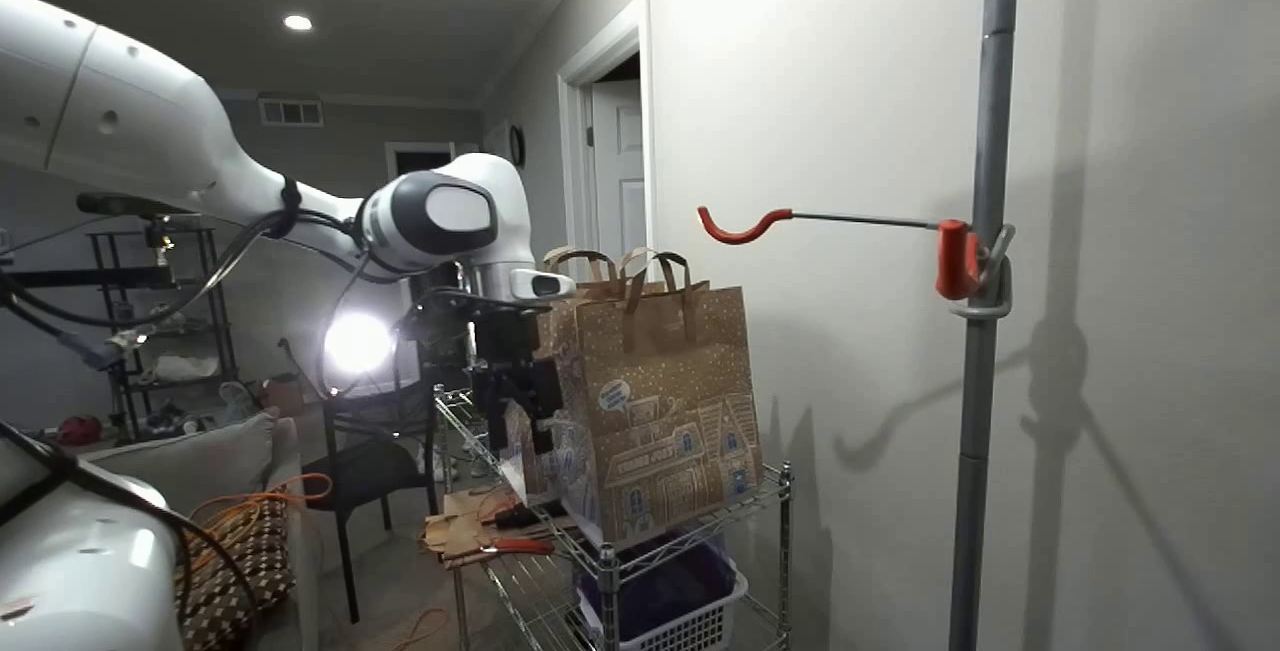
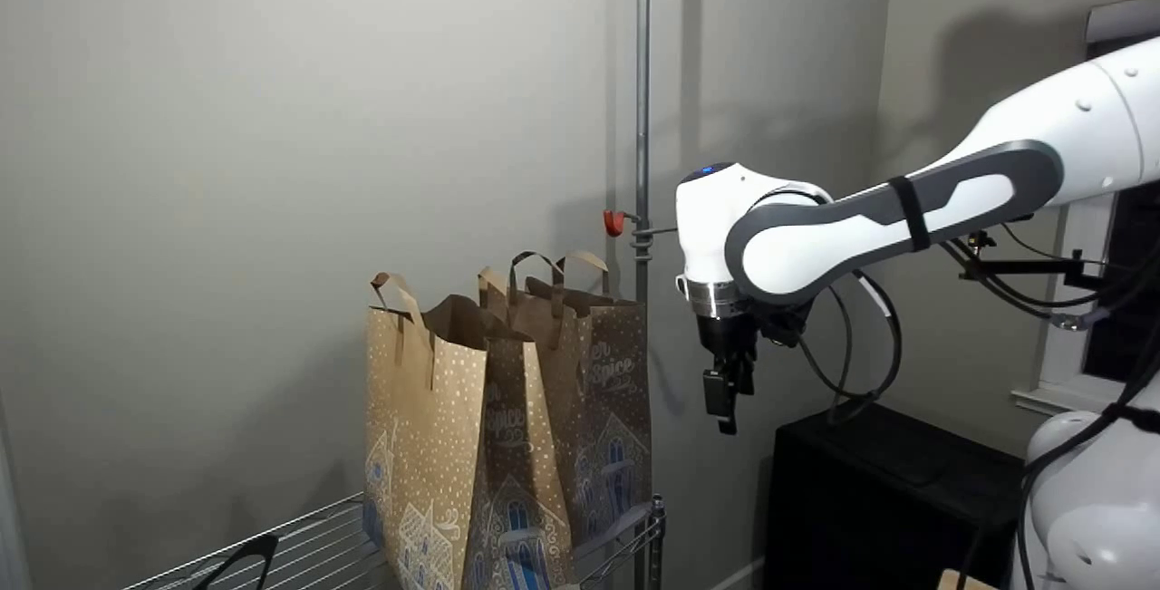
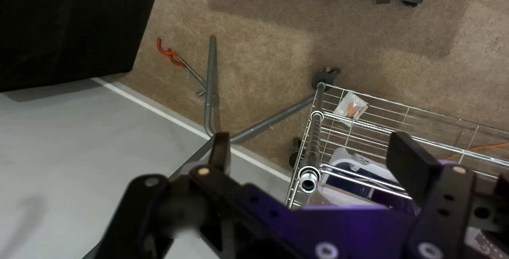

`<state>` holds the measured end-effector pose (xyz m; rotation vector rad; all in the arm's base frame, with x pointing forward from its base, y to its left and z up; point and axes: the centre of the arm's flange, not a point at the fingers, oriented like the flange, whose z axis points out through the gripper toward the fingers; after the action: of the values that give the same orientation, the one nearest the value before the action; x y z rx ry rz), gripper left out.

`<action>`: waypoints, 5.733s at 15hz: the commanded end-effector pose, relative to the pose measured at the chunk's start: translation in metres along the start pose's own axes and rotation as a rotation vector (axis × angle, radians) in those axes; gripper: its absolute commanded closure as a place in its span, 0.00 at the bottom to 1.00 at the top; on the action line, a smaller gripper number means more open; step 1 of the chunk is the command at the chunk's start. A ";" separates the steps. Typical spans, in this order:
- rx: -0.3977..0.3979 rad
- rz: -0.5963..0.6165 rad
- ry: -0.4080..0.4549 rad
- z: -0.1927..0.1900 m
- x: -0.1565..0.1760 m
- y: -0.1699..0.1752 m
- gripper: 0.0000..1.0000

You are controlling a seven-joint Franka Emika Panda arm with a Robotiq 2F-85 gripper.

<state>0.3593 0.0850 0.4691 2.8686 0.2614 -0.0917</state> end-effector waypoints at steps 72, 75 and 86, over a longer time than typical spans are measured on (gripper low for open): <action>0.334 0.459 0.514 -0.199 0.172 0.058 0.00; 0.384 0.527 0.465 -0.199 0.174 0.060 0.00; 0.508 0.549 0.471 -0.214 0.188 0.044 0.00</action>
<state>0.5542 0.1222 0.6620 3.2592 -0.5393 0.6907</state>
